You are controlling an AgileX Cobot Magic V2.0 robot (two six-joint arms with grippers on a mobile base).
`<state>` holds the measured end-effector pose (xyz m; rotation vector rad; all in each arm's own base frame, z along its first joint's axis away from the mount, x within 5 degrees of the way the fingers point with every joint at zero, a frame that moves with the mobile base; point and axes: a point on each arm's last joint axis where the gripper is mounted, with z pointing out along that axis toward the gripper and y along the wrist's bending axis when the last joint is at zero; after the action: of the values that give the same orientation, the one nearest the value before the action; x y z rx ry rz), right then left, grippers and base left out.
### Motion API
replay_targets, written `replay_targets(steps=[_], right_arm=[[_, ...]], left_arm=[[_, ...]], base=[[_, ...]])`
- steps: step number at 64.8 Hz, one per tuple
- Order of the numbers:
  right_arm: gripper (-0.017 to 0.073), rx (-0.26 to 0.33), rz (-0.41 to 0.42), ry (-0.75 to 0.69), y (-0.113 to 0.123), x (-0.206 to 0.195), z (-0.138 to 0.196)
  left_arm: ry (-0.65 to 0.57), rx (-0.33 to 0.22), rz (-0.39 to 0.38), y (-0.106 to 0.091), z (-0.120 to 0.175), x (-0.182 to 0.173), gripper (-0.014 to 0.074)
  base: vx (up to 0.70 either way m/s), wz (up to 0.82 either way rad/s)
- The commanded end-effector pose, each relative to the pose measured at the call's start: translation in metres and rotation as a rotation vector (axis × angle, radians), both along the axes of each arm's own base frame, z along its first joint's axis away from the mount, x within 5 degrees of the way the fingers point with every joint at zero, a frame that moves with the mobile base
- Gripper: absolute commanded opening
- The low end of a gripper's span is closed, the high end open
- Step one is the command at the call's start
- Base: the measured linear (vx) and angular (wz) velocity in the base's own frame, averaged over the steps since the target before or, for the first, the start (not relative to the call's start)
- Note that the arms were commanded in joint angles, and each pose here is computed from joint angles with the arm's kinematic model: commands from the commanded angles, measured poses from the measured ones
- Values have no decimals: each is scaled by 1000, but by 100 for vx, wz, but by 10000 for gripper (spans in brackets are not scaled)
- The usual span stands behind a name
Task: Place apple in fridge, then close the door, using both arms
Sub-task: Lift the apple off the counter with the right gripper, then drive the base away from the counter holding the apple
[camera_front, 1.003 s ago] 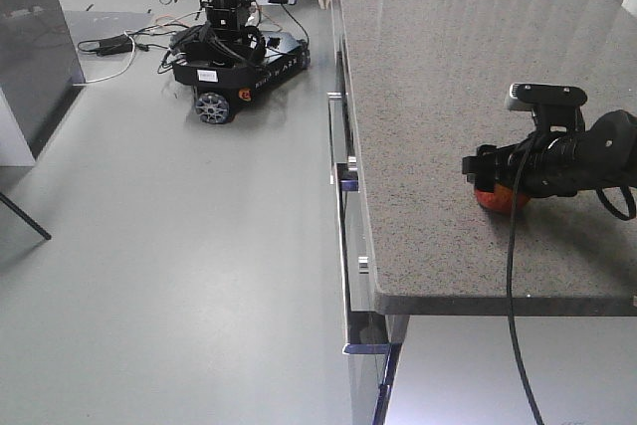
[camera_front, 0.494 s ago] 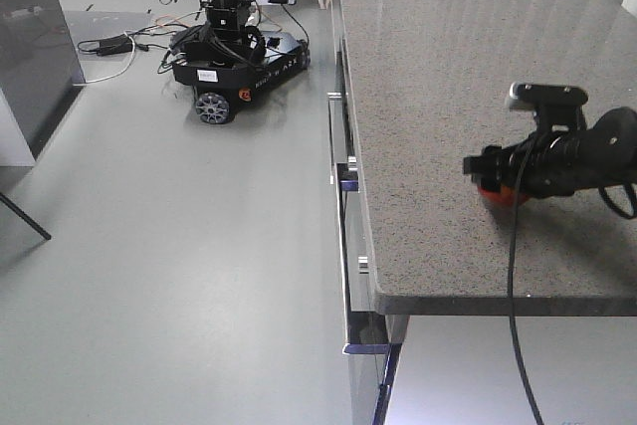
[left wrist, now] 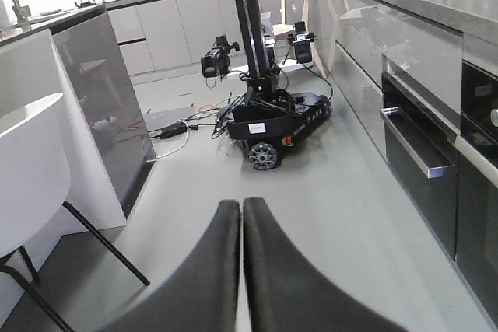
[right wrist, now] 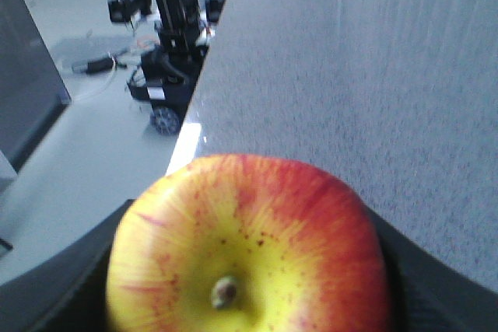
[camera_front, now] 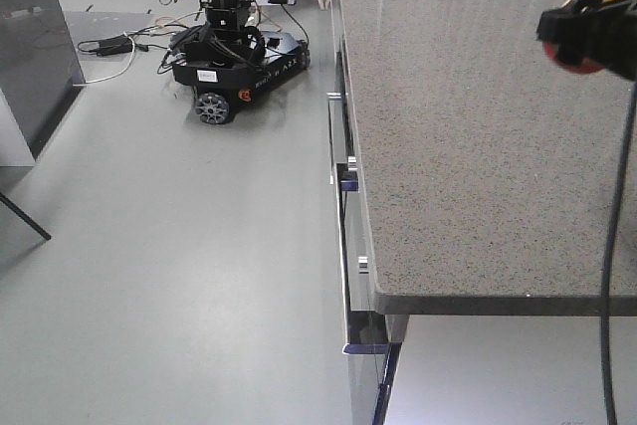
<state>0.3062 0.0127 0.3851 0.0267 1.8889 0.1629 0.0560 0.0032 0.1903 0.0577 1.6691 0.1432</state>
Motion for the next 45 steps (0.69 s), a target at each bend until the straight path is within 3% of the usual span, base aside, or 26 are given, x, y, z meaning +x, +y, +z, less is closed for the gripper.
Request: replay_targets(steps=[1,45], right_arm=[[152,4,-27,-159,-4,-15,34],[152,4,-26,-169,-4,-19,37]], left_arm=[[-72,-9,-3,0,0,0,-6],[-72,-9,-3,0,0,0,-6]], base=[[0,0],[0,0]])
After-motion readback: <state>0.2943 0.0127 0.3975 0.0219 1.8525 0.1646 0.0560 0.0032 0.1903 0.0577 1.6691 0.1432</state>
